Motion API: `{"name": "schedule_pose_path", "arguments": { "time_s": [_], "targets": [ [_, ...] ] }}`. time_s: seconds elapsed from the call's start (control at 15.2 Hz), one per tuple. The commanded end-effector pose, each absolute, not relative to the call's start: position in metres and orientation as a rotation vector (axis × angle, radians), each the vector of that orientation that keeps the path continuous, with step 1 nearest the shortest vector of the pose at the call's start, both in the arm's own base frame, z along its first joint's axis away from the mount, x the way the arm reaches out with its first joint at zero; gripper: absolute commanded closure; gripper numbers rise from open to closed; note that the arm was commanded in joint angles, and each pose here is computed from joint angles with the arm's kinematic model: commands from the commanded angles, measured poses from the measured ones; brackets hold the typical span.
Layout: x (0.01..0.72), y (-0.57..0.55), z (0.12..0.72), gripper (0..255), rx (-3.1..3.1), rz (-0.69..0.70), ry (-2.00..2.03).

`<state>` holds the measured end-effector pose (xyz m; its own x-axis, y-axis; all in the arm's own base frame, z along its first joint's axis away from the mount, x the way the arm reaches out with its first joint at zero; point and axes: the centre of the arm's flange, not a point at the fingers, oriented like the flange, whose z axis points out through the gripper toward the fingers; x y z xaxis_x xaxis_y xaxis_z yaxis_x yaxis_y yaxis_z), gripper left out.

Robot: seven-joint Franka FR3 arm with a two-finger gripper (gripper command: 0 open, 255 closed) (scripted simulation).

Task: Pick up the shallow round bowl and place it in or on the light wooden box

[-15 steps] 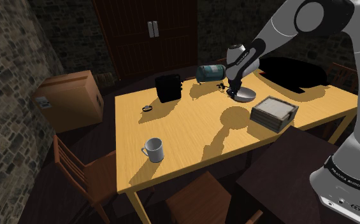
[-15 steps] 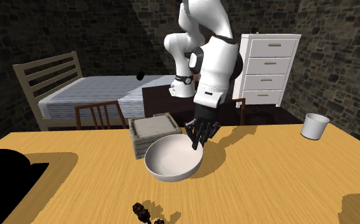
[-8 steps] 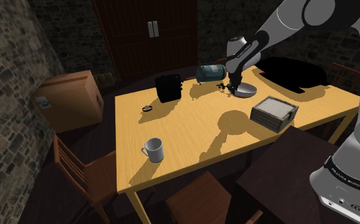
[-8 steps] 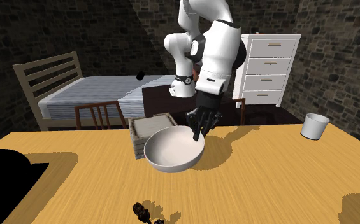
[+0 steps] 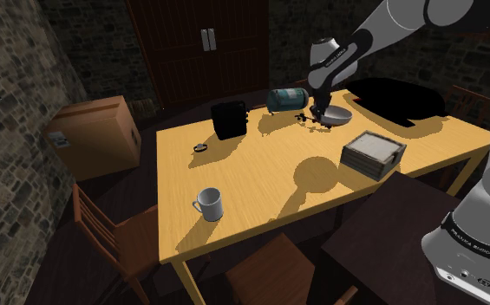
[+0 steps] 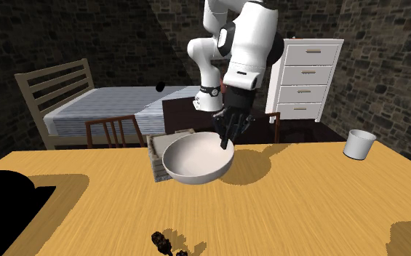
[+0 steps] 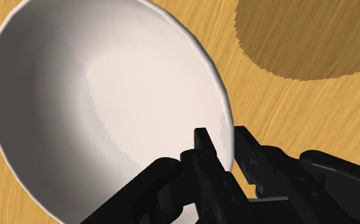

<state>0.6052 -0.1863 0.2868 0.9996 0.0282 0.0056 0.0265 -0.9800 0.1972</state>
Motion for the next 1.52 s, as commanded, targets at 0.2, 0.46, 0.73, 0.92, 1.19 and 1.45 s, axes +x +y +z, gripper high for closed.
{"name": "schedule_pose_path", "arguments": {
  "time_s": [0.2, 0.46, 0.73, 0.92, 1.19, 1.45],
  "targets": [
    [0.605, -0.186, 0.311, 255, 2.943, 0.013, 0.041],
    [0.553, -0.189, 0.317, 255, 2.943, 0.013, 0.041],
    [0.500, -0.191, 0.323, 255, 2.943, 0.013, 0.041],
    [0.461, -0.193, 0.327, 255, 2.943, 0.013, 0.041],
    [0.409, -0.196, 0.333, 255, 2.943, 0.013, 0.041],
    [0.366, -0.198, 0.332, 255, 2.943, 0.013, 0.041]
  ]
}}
